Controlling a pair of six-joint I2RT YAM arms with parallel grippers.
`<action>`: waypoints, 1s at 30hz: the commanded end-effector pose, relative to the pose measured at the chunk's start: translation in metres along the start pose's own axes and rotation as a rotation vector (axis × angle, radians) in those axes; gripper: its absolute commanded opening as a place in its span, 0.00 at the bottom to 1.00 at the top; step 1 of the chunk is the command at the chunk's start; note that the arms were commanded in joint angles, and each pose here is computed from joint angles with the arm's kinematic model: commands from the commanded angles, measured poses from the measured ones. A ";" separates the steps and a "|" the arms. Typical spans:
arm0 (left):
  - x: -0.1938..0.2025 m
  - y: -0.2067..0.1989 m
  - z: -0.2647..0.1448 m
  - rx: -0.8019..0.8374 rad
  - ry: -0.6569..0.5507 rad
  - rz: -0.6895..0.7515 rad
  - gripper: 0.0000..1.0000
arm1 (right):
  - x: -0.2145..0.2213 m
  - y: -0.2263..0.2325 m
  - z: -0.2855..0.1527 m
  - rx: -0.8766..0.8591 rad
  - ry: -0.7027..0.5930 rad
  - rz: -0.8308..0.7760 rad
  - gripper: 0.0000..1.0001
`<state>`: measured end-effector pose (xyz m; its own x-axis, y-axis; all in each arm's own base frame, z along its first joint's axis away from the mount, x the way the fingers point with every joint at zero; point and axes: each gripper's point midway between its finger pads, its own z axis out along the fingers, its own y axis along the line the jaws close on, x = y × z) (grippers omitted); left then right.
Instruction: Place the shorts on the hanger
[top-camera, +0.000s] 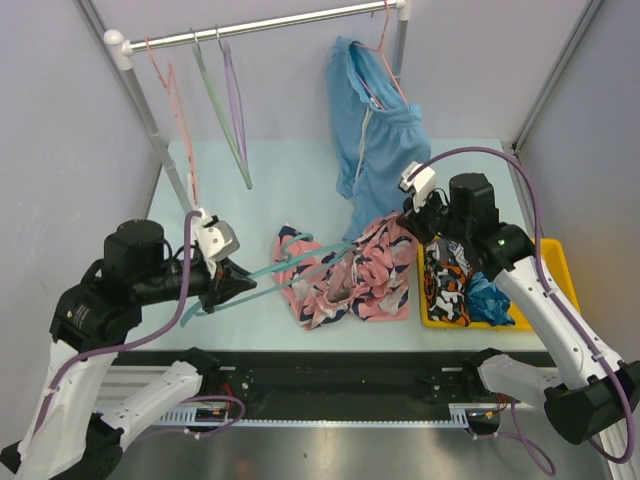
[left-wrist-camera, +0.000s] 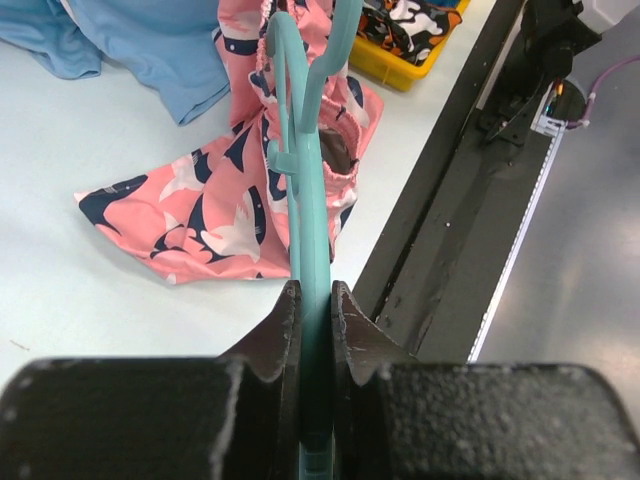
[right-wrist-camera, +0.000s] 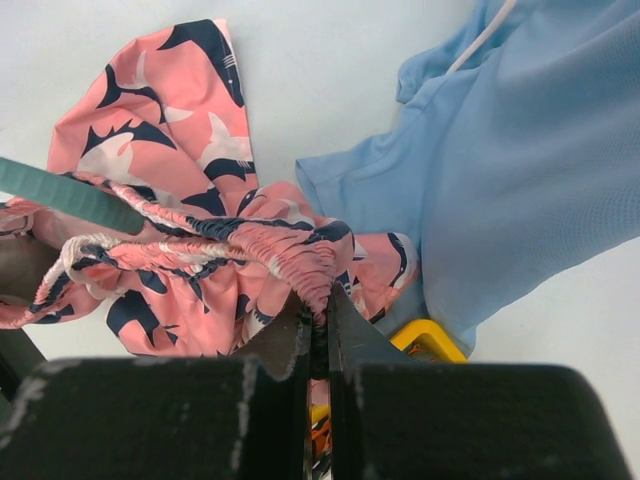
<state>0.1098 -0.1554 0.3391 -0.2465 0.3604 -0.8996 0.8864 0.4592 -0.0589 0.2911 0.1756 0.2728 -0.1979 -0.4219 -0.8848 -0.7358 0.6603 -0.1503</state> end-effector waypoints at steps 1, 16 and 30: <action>-0.018 0.005 0.011 0.008 -0.069 -0.017 0.00 | -0.030 0.000 -0.009 0.005 -0.080 -0.026 0.00; -0.029 0.016 0.056 0.073 -0.227 -0.005 0.00 | -0.030 0.038 -0.016 -0.168 -0.052 -0.080 0.00; -0.019 -0.008 0.069 0.236 -0.383 0.138 0.00 | -0.020 0.075 -0.025 -0.389 -0.020 -0.142 0.08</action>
<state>0.1376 -0.2048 0.2978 -0.1262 0.1511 -0.9804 0.9399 0.3345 -0.0694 0.2381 0.2083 0.2746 -0.1356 -0.4876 -0.8625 -0.9070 0.4114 -0.0899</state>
